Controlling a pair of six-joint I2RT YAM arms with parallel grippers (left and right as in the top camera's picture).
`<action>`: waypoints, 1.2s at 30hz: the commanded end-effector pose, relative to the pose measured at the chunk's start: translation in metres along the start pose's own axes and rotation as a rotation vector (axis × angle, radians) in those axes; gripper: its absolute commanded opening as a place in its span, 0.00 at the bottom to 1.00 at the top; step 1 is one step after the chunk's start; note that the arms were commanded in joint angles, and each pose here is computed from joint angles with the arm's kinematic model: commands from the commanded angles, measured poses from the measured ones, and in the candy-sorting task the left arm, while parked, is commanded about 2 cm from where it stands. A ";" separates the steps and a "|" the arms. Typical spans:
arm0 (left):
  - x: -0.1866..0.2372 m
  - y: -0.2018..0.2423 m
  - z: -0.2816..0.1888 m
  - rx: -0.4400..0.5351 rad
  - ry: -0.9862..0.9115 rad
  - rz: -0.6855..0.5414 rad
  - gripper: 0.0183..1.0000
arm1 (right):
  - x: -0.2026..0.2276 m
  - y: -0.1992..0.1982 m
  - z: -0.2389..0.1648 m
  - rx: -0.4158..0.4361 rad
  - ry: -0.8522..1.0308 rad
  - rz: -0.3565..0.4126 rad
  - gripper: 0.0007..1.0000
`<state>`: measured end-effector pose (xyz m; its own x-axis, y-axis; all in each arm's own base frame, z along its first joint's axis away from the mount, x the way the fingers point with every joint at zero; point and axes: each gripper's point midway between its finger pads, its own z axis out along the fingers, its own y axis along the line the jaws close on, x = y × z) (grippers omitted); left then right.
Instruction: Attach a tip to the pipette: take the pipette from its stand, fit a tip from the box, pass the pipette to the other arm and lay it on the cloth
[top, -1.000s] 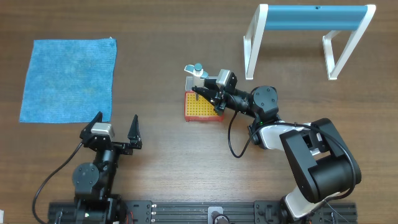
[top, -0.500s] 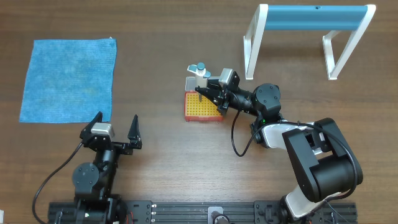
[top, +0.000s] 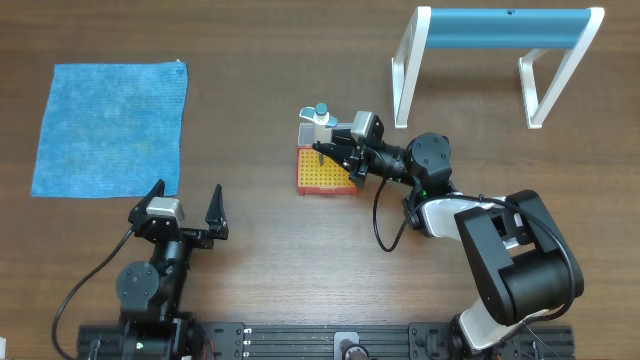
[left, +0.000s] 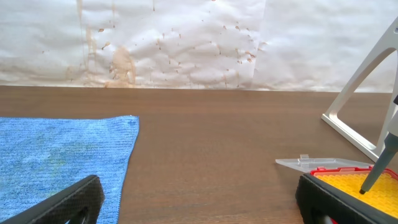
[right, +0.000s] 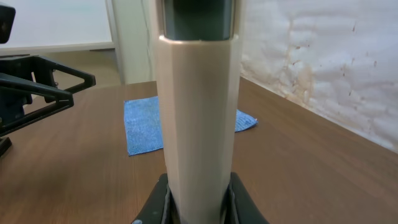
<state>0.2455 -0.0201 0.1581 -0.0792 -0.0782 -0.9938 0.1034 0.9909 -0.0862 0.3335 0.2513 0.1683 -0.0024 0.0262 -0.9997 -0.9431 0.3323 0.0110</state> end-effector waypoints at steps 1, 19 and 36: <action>0.001 0.001 0.000 -0.006 0.001 0.010 1.00 | -0.010 0.000 0.001 -0.016 -0.018 -0.032 0.08; 0.001 0.001 0.000 -0.006 0.001 0.010 1.00 | -0.018 0.004 0.000 -0.033 -0.030 -0.055 0.07; 0.001 0.001 0.000 -0.006 0.001 0.010 1.00 | -0.018 -0.004 0.000 0.017 -0.033 -0.103 0.08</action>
<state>0.2455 -0.0201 0.1581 -0.0792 -0.0782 -0.9938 0.1034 0.9909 -0.0862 0.3333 0.2511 0.1710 0.0437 0.0144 -0.9989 -0.9418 0.3342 -0.0364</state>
